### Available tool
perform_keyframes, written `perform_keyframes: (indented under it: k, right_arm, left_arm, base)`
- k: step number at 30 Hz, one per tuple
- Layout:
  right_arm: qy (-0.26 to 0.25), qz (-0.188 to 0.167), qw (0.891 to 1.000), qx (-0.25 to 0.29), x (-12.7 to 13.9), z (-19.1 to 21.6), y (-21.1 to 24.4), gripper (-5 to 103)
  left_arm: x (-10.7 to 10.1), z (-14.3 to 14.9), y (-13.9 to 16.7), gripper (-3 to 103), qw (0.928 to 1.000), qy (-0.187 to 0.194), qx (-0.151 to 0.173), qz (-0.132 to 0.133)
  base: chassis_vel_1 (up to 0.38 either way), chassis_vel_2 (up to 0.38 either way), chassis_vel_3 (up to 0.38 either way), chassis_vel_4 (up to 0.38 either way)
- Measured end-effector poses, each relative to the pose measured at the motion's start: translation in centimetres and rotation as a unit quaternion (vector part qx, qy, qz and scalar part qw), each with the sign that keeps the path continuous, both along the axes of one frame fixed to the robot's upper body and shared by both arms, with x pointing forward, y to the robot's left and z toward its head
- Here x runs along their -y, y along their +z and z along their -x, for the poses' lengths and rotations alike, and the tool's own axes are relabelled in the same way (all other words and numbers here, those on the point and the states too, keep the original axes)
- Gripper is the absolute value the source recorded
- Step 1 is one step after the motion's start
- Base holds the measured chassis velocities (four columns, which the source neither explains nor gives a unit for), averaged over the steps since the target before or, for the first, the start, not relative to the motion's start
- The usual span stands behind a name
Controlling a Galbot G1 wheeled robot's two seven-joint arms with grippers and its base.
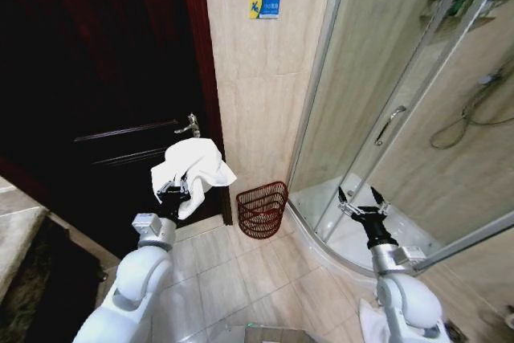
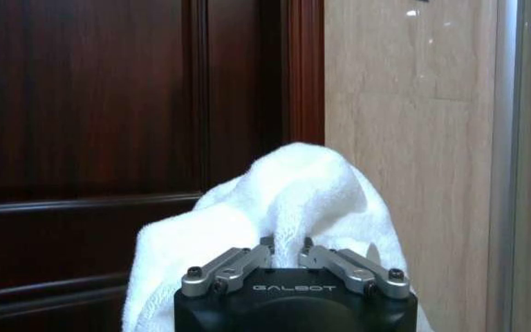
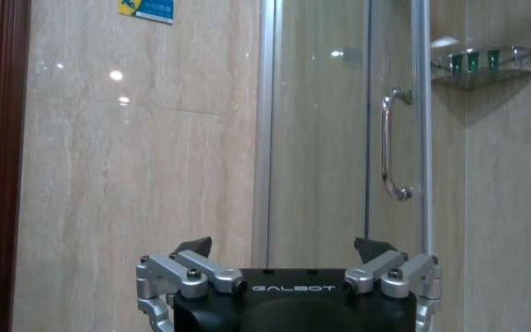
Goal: Discard the used towel into the hamper.
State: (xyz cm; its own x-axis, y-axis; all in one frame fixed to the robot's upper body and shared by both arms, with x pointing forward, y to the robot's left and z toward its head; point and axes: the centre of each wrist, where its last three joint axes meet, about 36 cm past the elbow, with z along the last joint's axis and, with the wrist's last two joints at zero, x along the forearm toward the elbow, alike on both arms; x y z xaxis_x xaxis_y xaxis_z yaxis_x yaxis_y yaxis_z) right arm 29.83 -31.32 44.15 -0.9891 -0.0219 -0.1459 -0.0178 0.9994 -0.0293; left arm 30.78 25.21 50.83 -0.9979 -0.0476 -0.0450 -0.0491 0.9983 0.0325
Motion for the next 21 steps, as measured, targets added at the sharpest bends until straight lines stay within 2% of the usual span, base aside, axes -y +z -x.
perform_keyframes:
  k: [21]
  right_arm:
    - [0.000,0.001,1.000,0.000,0.00,0.15,0.10,100]
  left_arm:
    - [-0.04,0.02,0.02,5,1.0000,0.001,0.001,-0.002]
  base:
    - [0.000,0.000,0.000,0.000]
